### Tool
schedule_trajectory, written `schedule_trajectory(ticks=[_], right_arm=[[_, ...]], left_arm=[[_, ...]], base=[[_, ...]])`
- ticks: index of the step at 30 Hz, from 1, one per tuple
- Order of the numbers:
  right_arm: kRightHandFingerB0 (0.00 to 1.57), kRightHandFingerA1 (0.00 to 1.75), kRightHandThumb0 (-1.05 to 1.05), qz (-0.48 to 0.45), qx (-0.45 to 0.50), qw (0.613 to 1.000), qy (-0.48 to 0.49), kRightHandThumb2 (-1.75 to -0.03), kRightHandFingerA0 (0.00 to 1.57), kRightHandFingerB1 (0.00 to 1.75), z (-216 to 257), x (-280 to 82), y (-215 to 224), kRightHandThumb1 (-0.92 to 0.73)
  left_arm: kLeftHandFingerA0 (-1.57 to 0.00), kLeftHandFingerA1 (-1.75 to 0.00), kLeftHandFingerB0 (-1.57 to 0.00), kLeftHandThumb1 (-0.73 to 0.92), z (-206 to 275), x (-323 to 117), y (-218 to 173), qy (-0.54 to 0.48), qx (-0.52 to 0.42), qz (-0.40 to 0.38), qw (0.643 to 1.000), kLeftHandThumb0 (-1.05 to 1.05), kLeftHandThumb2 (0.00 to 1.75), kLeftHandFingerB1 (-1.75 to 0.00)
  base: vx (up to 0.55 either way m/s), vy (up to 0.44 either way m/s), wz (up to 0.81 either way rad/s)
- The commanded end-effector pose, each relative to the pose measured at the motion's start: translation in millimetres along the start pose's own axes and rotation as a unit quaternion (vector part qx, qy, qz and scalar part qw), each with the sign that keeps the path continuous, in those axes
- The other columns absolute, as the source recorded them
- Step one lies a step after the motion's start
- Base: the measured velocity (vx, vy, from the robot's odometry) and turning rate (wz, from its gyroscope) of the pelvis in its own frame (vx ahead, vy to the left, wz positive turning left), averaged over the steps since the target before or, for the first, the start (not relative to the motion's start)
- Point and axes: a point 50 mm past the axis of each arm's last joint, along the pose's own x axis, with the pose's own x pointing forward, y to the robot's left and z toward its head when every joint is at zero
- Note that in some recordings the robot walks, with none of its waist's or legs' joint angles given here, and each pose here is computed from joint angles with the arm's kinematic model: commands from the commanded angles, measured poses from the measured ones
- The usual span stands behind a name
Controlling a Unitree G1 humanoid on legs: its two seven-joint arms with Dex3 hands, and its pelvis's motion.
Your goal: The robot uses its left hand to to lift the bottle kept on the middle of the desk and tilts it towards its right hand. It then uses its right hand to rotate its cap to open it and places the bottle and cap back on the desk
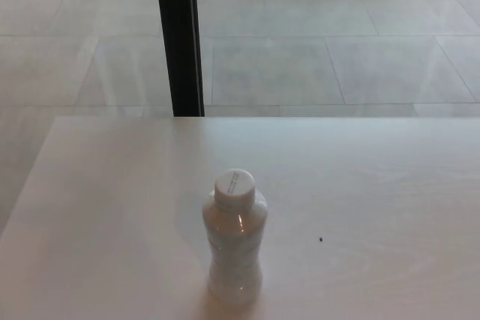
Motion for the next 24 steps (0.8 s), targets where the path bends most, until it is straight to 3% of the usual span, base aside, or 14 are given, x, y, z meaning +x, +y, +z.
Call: schedule_trajectory(ticks=[1,4,5,6,7,10,12,13,14,15,16,22,23,24], right_arm=[[0.08,0.31,-0.77,-0.049,0.108,0.991,-0.061,-1.0,0.0,0.21,19,0,-29,-0.64],[0.03,0.39,-0.71,-0.079,0.188,0.975,-0.087,-0.99,0.02,0.27,33,2,-42,-0.62],[0.06,0.33,-0.69,-0.1,0.199,0.967,-0.127,-0.67,0.16,0.18,62,4,-57,-0.83],[0.03,0.46,-0.72,-0.11,0.219,0.958,-0.151,-0.98,0.1,0.26,77,4,-62,-0.66],[0.06,0.37,-0.71,-0.114,0.217,0.953,-0.176,-0.66,0.2,0.19,90,3,-66,-0.83],[0.05,0.36,-0.69,-0.105,0.227,0.941,-0.227,-0.67,0.17,0.18,117,-2,-71,-0.83],[0.08,0.34,-0.71,-0.094,0.23,0.93,-0.271,-0.69,0.14,0.16,143,-10,-69,-0.78],[0.02,0.46,-0.71,-0.088,0.23,0.924,-0.291,-0.99,0.08,0.24,151,-12,-69,-0.68],[0.07,0.35,-0.65,-0.073,0.233,0.912,-0.33,-0.64,0.19,0.23,170,-19,-63,-0.85],[0.07,0.35,-0.65,-0.068,0.234,0.907,-0.343,-0.64,0.19,0.23,178,-22,-61,-0.85],[0.07,0.35,-0.66,-0.058,0.228,0.905,-0.354,-0.64,0.21,0.24,184,-25,-57,-0.84],[0.11,0.38,-0.57,0.037,0.191,0.879,-0.435,-0.67,0.23,0.18,222,-51,-15,-0.84],[0.13,0.42,-0.57,0.069,0.184,0.871,-0.451,-0.65,0.26,0.21,232,-58,3,-0.84],[0.12,0.43,-0.59,0.076,0.16,0.87,-0.461,-0.66,0.28,0.21,236,-63,11,-0.83]], left_arm=[[-0.56,-0.69,-0.37,0.51,25,-2,15,-0.094,-0.153,0.028,0.983,-0.9,0.95,-0.6],[-0.52,-0.69,-0.34,0.54,42,1,18,-0.122,-0.186,0.027,0.975,-0.9,0.97,-0.61],[-0.5,-0.6,-0.38,0.67,76,1,18,-0.175,-0.189,0.012,0.966,-0.83,0.61,-0.47],[-0.45,-0.61,-0.36,0.67,95,-1,17,-0.21,-0.186,-0.011,0.96,-0.82,0.61,-0.47],[-0.47,-0.58,-0.39,0.65,111,-2,16,-0.231,-0.191,-0.016,0.954,-0.83,0.6,-0.45],[-0.45,-0.55,-0.38,0.66,145,-8,10,-0.284,-0.171,-0.042,0.943,-0.85,0.6,-0.42],[-0.47,-0.52,-0.47,0.54,174,-18,1,-0.33,-0.179,-0.07,0.924,-0.88,0.64,-0.42],[-0.51,-0.53,-0.5,0.53,183,-20,-6,-0.342,-0.19,-0.081,0.917,-0.86,0.62,-0.42],[-0.48,-0.57,-0.45,0.47,201,-30,-17,-0.38,-0.174,-0.104,0.903,-0.84,0.88,-0.5],[-0.48,-0.57,-0.45,0.47,207,-34,-21,-0.393,-0.166,-0.113,0.897,-0.84,0.88,-0.5],[-0.51,-0.49,-0.49,0.61,213,-39,-25,-0.404,-0.163,-0.126,0.891,-0.84,0.59,-0.4],[-0.49,-0.52,-0.42,0.61,243,-71,-53,-0.462,-0.157,-0.201,0.85,-0.81,0.59,-0.43],[-0.48,-0.59,-0.38,0.46,251,-82,-66,-0.47,-0.153,-0.225,0.84,-0.79,0.89,-0.53],[-0.51,-0.51,-0.42,0.62,254,-87,-73,-0.48,-0.142,-0.236,0.833,-0.79,0.58,-0.42]], base=[[0.0,0.0,0.0],[0.0,0.0,0.0],[0.0,0.0,0.0],[0.0,0.0,0.0],[0.0,0.0,0.0],[0.0,0.0,0.0],[0.0,0.0,0.0],[0.0,0.0,0.0],[0.0,0.0,0.0],[0.0,0.0,0.0],[0.0,0.0,0.0],[0.0,0.0,0.0],[0.0,0.0,0.0],[0.0,0.0,0.0]])
